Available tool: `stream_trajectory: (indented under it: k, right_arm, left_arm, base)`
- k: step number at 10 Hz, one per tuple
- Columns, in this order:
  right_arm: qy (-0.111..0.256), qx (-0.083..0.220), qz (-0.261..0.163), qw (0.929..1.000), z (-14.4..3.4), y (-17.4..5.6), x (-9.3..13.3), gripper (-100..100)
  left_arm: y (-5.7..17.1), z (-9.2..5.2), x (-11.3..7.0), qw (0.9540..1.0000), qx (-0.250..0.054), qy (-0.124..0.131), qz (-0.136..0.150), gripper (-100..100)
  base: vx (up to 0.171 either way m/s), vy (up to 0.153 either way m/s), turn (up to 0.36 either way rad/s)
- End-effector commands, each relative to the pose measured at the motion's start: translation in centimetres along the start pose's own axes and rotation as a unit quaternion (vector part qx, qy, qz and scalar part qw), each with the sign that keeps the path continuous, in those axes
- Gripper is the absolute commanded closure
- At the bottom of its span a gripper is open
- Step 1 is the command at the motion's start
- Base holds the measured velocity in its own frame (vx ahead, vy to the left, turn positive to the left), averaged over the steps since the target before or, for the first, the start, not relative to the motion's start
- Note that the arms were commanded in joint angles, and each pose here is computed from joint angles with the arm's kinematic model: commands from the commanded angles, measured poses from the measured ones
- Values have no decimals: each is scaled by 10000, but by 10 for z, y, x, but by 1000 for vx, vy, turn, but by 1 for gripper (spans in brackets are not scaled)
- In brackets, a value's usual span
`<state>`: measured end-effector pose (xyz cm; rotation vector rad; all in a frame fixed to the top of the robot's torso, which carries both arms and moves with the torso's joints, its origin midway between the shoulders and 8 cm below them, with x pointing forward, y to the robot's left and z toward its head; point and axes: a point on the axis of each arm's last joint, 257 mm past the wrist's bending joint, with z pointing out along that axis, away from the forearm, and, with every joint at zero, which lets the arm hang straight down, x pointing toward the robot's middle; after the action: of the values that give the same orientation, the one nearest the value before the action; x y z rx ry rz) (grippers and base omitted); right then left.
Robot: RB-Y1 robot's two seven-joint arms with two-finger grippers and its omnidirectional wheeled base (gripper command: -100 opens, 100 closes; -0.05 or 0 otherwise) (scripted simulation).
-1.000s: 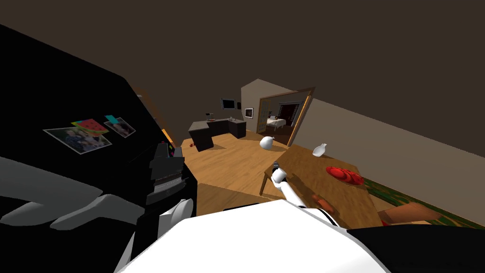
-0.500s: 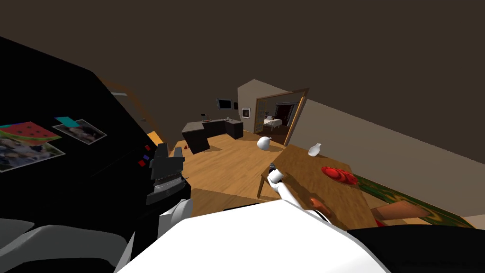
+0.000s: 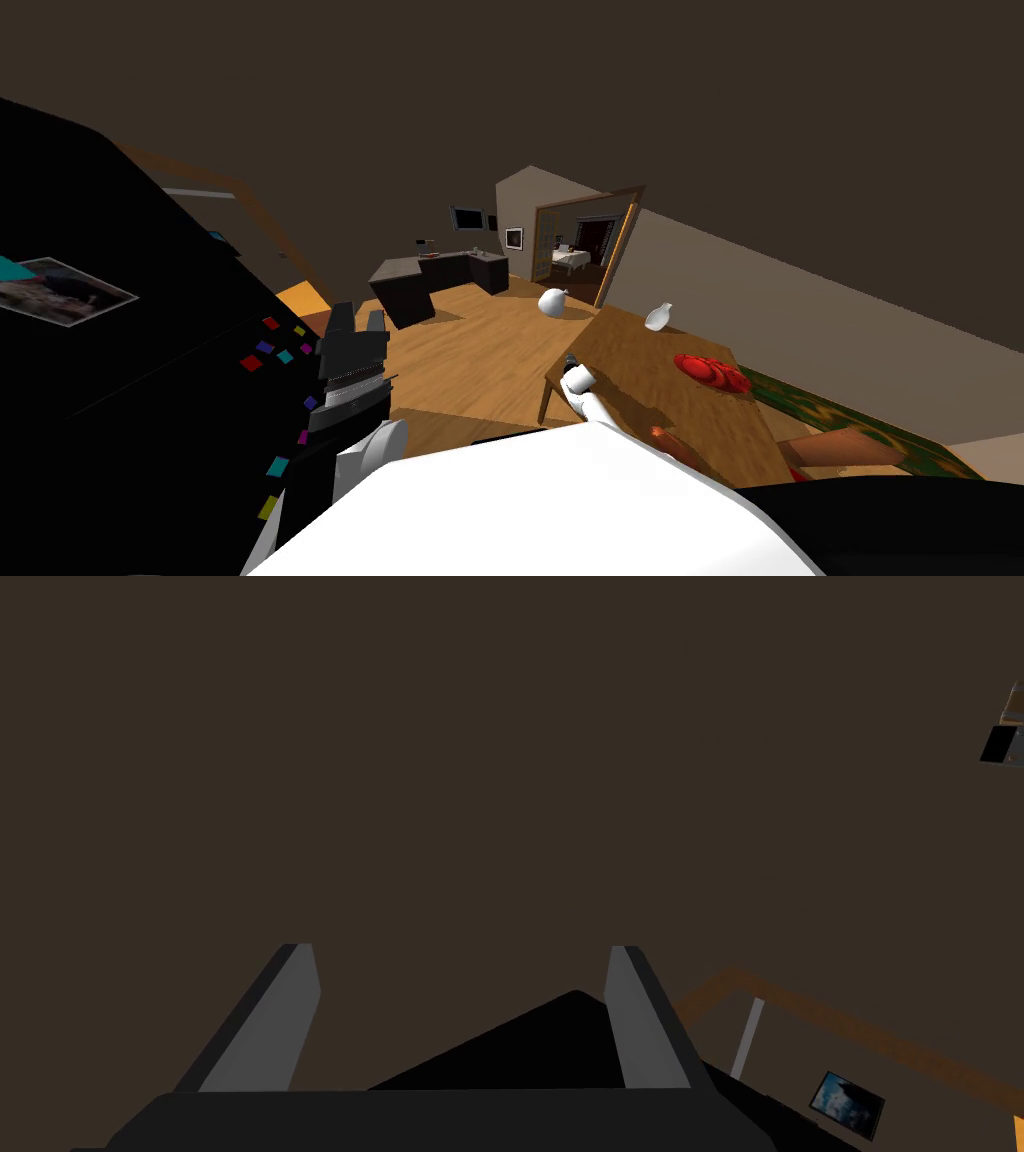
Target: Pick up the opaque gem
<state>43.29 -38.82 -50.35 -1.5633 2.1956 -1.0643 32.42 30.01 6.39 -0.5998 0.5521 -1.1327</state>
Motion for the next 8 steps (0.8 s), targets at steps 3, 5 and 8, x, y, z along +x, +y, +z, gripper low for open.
stream_trajectory:
  k: [3, 5, 8]
  right_arm:
    - [-18, 45, -14, 10000, 1, 5, 3, -100]
    - [-37, 98, -35, 9999, 2, 9, 5, -100]
    - [-25, 57, -28, 10000, 1, 11, 5, 100]
  left_arm:
    - [0, 0, 0, 10000, 0, 0, -1, 0]
    - [0, 0, 0, 10000, 0, 0, -1, 0]
    - [0, 0, 0, 10000, 0, 0, -1, 0]
  base:
    - [25, -15, -12]
    - [80, 4, -37]
    - [11, 2, -2]
